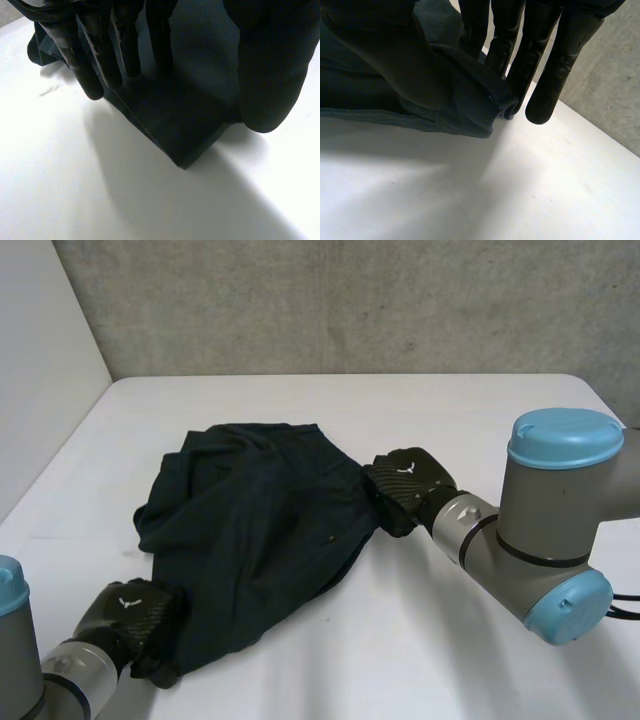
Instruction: Fold the shorts.
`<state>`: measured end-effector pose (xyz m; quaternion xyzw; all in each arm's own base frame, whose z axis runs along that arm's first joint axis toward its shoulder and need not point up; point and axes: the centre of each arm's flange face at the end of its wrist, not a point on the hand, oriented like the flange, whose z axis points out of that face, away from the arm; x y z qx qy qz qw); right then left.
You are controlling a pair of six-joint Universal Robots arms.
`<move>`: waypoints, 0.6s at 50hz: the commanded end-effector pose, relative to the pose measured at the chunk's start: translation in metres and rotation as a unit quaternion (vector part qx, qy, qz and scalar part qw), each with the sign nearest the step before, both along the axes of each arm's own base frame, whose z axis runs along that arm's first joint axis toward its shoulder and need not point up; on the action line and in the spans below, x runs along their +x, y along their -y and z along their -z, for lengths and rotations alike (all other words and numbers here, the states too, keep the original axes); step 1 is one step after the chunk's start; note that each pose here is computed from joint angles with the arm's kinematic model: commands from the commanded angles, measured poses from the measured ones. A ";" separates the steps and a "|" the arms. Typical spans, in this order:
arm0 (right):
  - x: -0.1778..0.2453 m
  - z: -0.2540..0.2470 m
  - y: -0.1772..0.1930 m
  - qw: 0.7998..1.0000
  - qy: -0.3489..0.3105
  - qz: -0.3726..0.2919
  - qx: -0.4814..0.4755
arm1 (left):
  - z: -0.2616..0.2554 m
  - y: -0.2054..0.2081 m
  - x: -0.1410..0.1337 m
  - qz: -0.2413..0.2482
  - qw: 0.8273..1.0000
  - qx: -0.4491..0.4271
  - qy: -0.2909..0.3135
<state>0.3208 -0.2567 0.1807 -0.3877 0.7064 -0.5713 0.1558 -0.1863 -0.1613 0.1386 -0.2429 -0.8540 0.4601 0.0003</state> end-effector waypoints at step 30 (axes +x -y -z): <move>-0.038 -0.069 0.009 0.998 -0.002 0.044 -0.053 | -0.096 0.027 -0.029 0.043 0.979 -0.193 -0.053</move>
